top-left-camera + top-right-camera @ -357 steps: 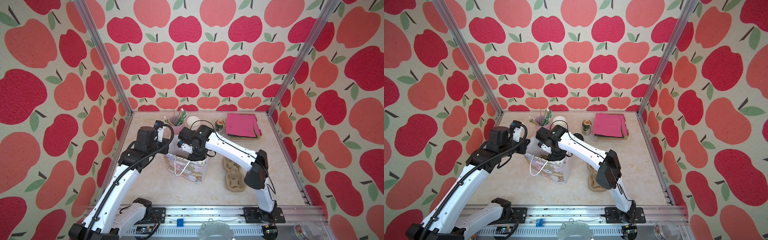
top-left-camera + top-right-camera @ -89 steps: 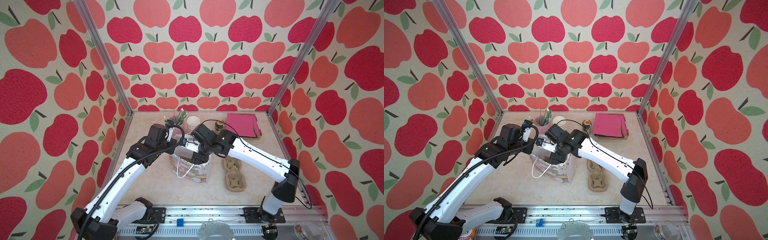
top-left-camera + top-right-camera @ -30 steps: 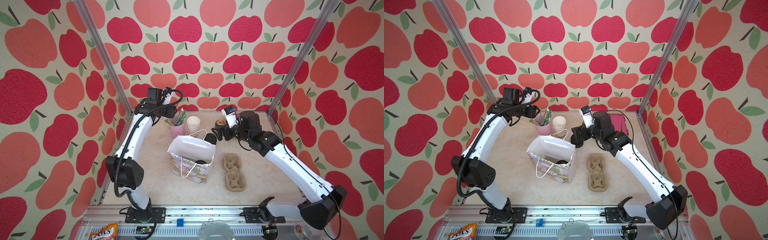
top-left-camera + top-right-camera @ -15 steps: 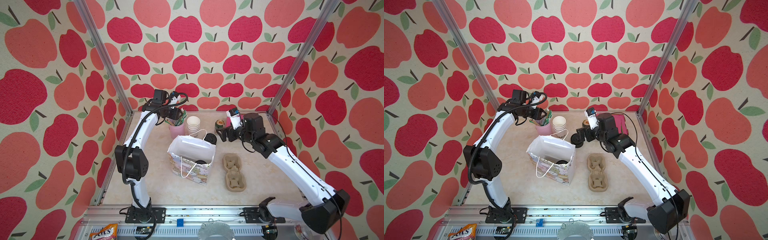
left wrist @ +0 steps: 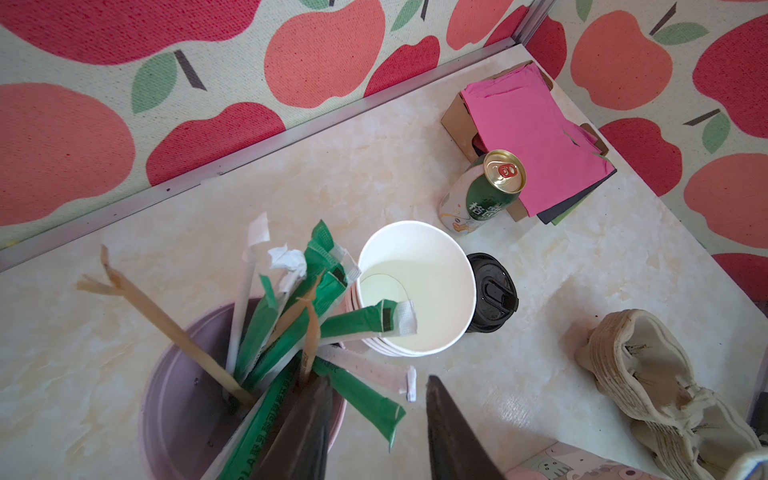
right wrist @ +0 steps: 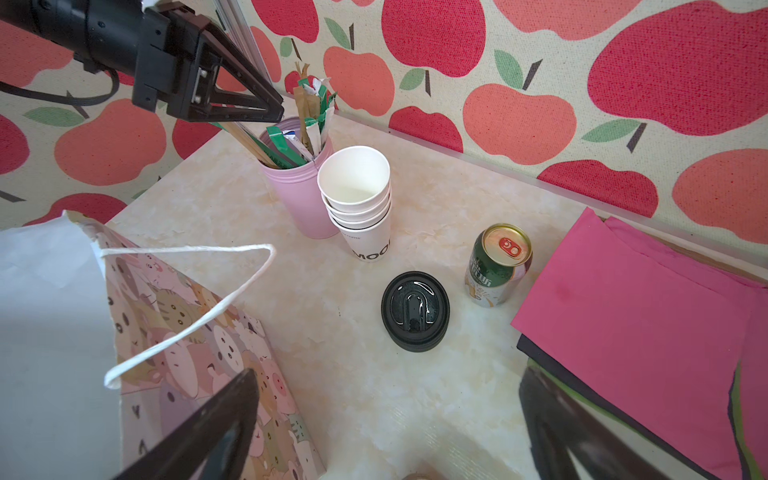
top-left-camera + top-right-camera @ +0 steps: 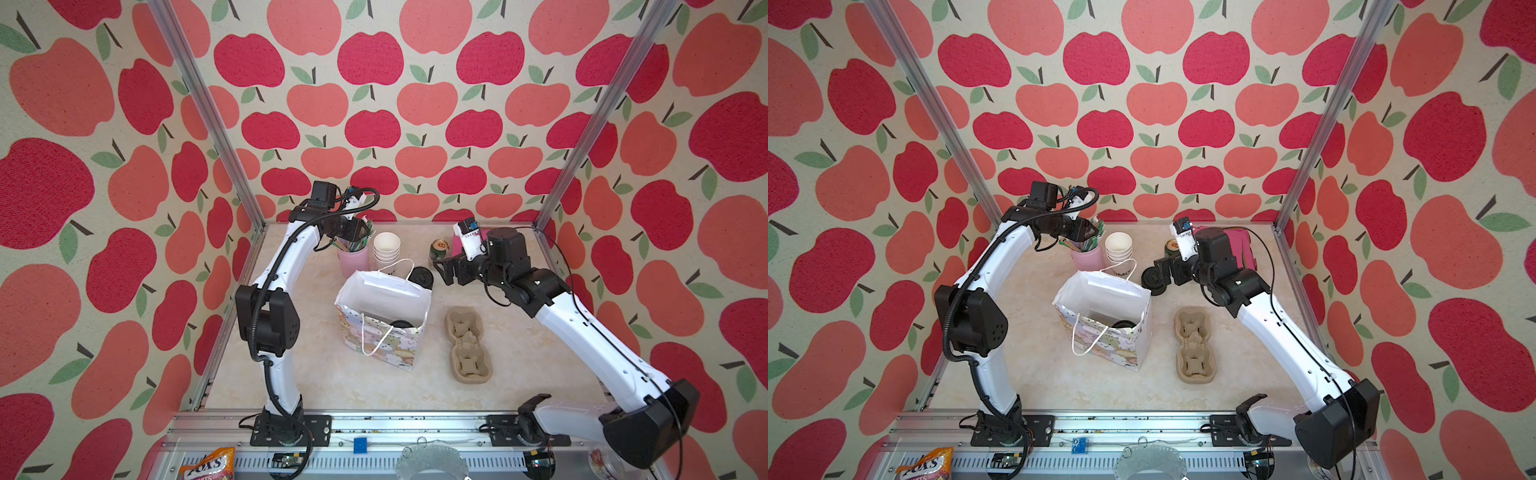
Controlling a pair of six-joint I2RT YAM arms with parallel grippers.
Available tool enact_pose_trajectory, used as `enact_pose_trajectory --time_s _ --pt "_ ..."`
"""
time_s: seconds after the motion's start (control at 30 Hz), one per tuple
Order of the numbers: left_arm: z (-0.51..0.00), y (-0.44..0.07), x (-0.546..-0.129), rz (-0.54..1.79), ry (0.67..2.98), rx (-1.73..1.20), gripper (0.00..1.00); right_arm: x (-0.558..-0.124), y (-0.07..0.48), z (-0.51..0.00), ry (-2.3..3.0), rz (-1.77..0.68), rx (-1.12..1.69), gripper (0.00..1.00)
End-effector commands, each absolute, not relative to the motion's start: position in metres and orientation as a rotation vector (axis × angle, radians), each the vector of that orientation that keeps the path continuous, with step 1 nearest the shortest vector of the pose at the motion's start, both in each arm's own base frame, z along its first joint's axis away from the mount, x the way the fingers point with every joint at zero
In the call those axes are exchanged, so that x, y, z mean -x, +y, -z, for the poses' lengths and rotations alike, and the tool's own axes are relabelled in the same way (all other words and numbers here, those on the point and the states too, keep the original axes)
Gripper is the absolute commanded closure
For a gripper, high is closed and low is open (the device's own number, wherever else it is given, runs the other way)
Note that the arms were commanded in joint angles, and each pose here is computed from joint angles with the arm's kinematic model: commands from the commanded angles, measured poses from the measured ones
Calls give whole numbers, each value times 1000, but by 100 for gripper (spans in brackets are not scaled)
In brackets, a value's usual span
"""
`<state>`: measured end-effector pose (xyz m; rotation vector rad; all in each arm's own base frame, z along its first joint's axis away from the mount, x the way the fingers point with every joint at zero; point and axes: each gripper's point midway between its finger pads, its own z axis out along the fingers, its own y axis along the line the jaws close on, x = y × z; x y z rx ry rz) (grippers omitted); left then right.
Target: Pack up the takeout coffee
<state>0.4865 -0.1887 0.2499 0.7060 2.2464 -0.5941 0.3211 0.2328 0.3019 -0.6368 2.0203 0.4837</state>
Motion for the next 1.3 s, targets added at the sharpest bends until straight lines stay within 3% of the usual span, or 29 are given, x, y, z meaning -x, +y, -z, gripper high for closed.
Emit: enact_pose_trajectory --time_s 0.0,0.5,1.13,1.27 --pt "-244 -194 -482 584 2263 -763 62 -316 230 -297 2037 -499 638 1" --pt "-232 -188 -478 459 2310 -777 86 -319 234 -287 2065 -505 644 1" --pt "-289 -172 -465 344 2173 -709 93 -317 233 -283 2077 -509 645 1" --pt "-295 -171 -464 340 2164 -695 99 -316 233 -283 2077 -511 645 1"
